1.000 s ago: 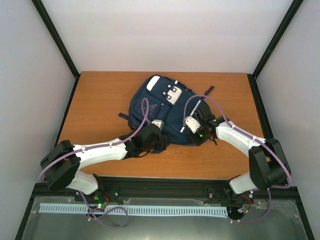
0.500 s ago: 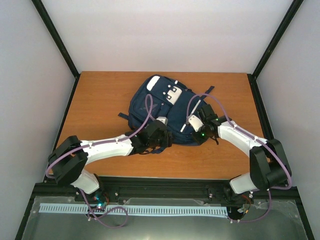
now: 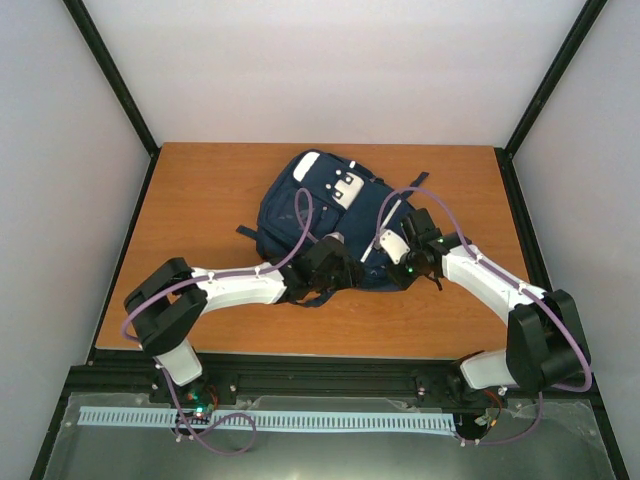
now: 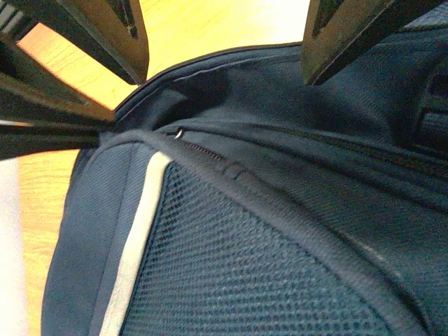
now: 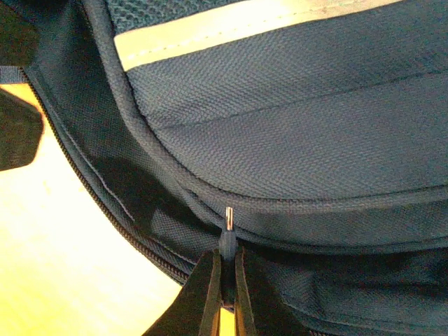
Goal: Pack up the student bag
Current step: Zip the student bag at the center of the board.
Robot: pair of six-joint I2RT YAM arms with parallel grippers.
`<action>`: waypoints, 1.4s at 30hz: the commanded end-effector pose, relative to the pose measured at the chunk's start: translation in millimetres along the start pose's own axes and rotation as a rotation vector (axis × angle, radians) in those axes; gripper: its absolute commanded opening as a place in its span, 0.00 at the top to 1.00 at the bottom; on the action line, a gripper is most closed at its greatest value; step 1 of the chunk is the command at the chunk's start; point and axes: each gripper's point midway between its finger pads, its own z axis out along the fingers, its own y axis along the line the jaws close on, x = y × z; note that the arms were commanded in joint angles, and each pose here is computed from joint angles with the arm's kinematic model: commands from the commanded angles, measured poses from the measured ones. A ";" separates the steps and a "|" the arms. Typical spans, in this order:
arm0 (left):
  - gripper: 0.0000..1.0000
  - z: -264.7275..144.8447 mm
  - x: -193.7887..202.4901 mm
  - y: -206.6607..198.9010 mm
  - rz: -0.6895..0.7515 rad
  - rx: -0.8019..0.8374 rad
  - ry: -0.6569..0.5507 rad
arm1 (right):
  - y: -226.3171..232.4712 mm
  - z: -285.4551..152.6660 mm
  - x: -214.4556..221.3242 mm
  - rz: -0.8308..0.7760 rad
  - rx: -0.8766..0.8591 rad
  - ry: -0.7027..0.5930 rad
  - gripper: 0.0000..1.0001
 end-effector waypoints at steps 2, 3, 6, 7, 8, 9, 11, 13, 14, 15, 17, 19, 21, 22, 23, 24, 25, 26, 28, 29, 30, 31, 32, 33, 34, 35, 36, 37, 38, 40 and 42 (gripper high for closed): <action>0.38 3.5 -18.7 -36.8 -0.124 0.104 -0.039 | 12.0 -5.7 0.4 -0.020 -0.056 -0.029 0.97; 0.38 5.7 -19.4 -39.4 -0.132 0.107 -0.036 | 12.8 -6.4 -0.1 -0.022 -0.060 -0.033 0.97; 0.38 12.9 -18.7 -45.4 -0.155 0.125 -0.020 | 14.0 -7.3 -0.6 -0.023 -0.065 -0.039 0.97; 0.38 15.4 -18.3 -46.2 -0.165 0.128 -0.016 | 14.3 -6.9 -0.1 -0.023 -0.066 -0.037 0.97; 0.38 18.2 -18.0 -46.3 -0.175 0.126 -0.013 | 14.7 -7.1 -0.4 -0.022 -0.069 -0.040 0.97; 0.38 21.1 -17.8 -45.1 -0.188 0.116 -0.011 | 15.6 -7.4 -0.9 -0.024 -0.073 -0.042 0.97; 0.39 27.6 -17.2 -41.7 -0.213 0.098 -0.010 | 16.5 -7.9 -1.3 -0.024 -0.078 -0.045 0.97; 0.42 32.3 -16.9 -40.3 -0.232 0.087 -0.008 | 17.3 -7.9 -0.7 -0.026 -0.082 -0.045 0.97; 0.44 35.3 -16.5 -38.6 -0.237 0.080 -0.008 | 17.8 -8.1 -0.6 -0.027 -0.084 -0.045 0.97; 0.47 37.1 -15.6 -37.4 -0.238 0.074 -0.005 | 17.9 -8.2 0.2 -0.030 -0.083 -0.043 0.97; 0.55 40.4 -12.8 -32.8 -0.239 0.053 0.003 | 17.9 -8.4 1.4 -0.038 -0.081 -0.040 0.97; 0.65 41.8 -10.6 -28.0 -0.243 0.043 0.005 | 18.3 -8.5 3.4 -0.043 -0.080 -0.035 0.97; 0.77 42.1 -9.7 -25.5 -0.242 0.040 0.002 | 18.7 -8.1 4.9 -0.048 -0.082 -0.028 0.97; 0.81 41.7 -9.9 -24.4 -0.239 0.037 -0.002 | 18.7 -8.2 5.6 -0.050 -0.082 -0.026 0.97; 0.86 41.3 -10.5 -22.7 -0.238 0.032 -0.007 | 18.4 -8.4 5.8 -0.052 -0.080 -0.024 0.97; 0.89 40.8 -11.3 -21.3 -0.236 0.029 -0.013 | 18.1 -8.6 5.7 -0.053 -0.079 -0.023 0.97; 0.92 40.7 -11.3 -20.1 -0.233 0.026 -0.015 | 18.0 -9.4 5.2 -0.055 -0.078 -0.023 0.97; 0.95 40.7 -11.7 -20.4 -0.230 0.026 -0.017 | 18.3 -10.1 5.2 -0.057 -0.078 -0.024 0.97; 0.99 41.2 -11.1 -20.7 -0.222 0.028 -0.013 | 17.3 -11.7 4.6 -0.059 -0.071 -0.025 0.97; 0.99 41.1 -10.9 -21.0 -0.220 0.030 -0.012 | 16.3 -12.4 4.5 -0.060 -0.067 -0.024 0.97; 0.99 40.9 -10.7 -21.0 -0.216 0.032 -0.012 | 15.2 -13.2 4.4 -0.062 -0.059 -0.022 0.97; 0.99 40.2 -9.8 -20.1 -0.214 0.032 -0.010 | 12.9 -13.8 4.4 -0.061 -0.047 -0.020 0.97; 0.99 39.2 -8.8 -19.3 -0.210 0.032 -0.007 | 10.0 -14.1 4.9 -0.061 -0.032 -0.015 0.97; 0.99 37.1 -8.1 -19.1 -0.206 0.035 -0.004 | 7.3 -14.2 5.3 -0.063 -0.017 -0.010 0.97; 0.99 34.6 -6.7 -17.9 -0.200 0.034 -0.001 | 3.1 -14.3 6.0 -0.062 0.001 -0.006 0.97; 0.99 32.0 -5.6 -15.7 -0.195 0.032 0.000 | -1.6 -14.3 6.5 -0.058 0.017 -0.001 0.97; 0.99 27.9 -5.0 -14.1 -0.189 0.031 -0.001 | -6.5 -14.5 6.9 -0.051 0.027 0.000 0.97; 0.99 22.8 -4.9 -13.2 -0.180 0.035 -0.005 | -11.3 -14.7 6.9 -0.045 0.036 0.002 0.97; 0.99 19.3 -3.7 -12.8 -0.164 0.040 -0.001 | -15.7 -15.2 6.5 -0.042 0.044 0.002 0.97; 0.99 14.2 -0.1 -15.8 -0.083 0.058 0.020 | -25.1 -16.2 6.0 -0.044 0.070 0.006 0.97; 0.99 7.7 4.1 -15.0 -0.016 0.050 0.048 | -32.9 -18.1 5.5 -0.057 0.096 0.010 0.97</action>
